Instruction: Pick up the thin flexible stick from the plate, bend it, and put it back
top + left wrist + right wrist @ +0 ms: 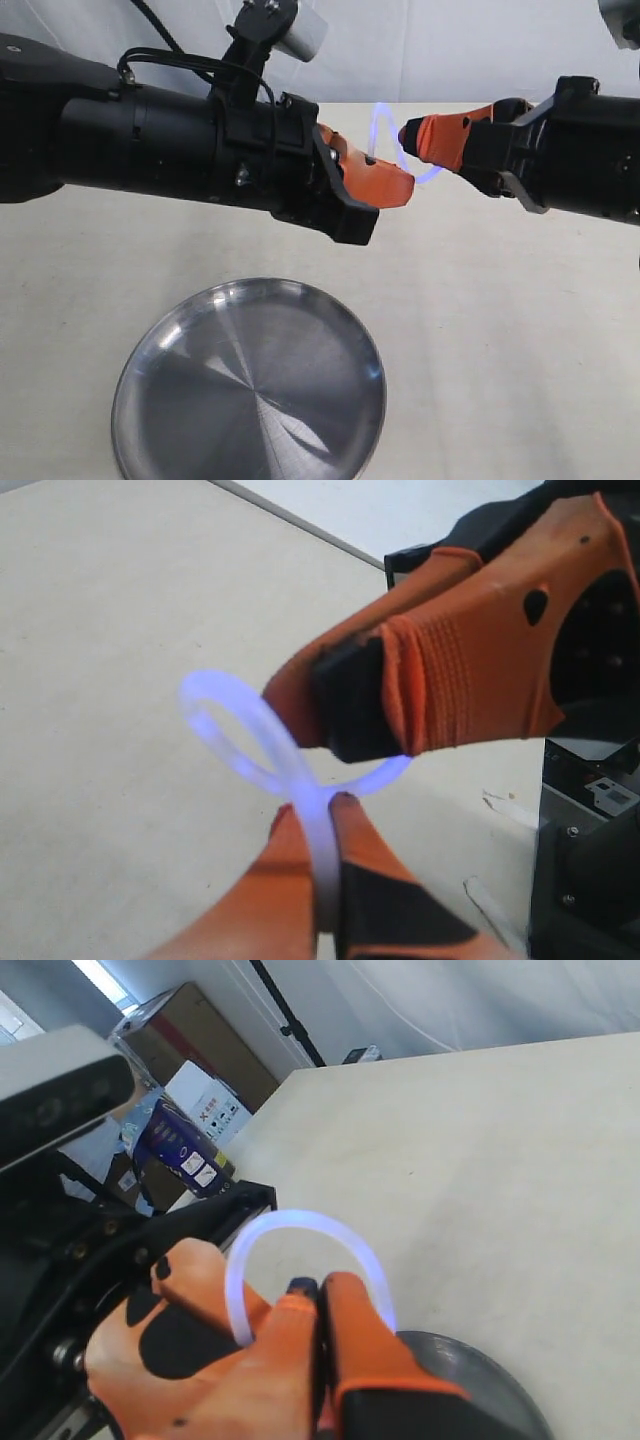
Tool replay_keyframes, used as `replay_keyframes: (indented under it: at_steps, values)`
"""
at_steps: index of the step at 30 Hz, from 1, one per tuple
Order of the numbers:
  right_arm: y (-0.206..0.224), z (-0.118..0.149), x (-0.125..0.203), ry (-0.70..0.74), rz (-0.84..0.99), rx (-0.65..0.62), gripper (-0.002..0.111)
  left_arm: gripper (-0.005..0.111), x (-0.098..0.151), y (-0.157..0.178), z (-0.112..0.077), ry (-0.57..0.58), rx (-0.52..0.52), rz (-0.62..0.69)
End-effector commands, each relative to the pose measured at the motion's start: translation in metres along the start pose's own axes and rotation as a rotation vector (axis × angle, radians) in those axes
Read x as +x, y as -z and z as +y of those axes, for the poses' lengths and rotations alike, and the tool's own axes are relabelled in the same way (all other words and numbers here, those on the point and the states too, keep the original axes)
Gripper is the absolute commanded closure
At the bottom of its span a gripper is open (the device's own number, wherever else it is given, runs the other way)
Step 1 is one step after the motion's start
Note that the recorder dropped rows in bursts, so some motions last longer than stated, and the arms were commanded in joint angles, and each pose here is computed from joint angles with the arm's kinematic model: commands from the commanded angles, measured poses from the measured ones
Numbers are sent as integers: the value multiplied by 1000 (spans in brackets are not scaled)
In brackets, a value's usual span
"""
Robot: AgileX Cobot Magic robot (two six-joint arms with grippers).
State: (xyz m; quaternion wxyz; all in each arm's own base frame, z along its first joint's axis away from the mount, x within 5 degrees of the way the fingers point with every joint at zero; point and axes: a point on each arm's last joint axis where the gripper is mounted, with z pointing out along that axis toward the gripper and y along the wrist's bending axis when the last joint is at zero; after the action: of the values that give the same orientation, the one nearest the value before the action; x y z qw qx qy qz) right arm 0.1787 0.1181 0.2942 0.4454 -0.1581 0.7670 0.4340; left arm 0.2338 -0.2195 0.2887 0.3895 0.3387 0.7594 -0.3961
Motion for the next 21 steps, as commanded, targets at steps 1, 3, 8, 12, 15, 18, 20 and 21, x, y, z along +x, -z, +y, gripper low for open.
replay_keyframes:
  at_steps: [1,3,8,12,15,18,20,21]
  values:
    - [0,6,-2,5,-10,-59,109,107,3,-4,-1,-6,21,18]
    - [0,6,-2,7,-10,-59,109,107,5,-7,1,-1,20,26]
    - [0,6,-1,9,-8,-67,109,107,8,-12,4,17,22,32]
    - [0,6,-1,9,-8,-69,109,107,10,-16,6,23,33,32]
    - [0,6,-2,12,-9,-64,109,107,10,-16,5,21,41,33]
    - [0,5,-2,12,-12,-48,109,107,11,-16,5,17,43,34]
    - [0,5,-2,12,-12,-48,109,107,10,-16,5,14,43,30]
    - [0,5,-2,12,-12,-48,109,107,9,-16,5,11,47,16]
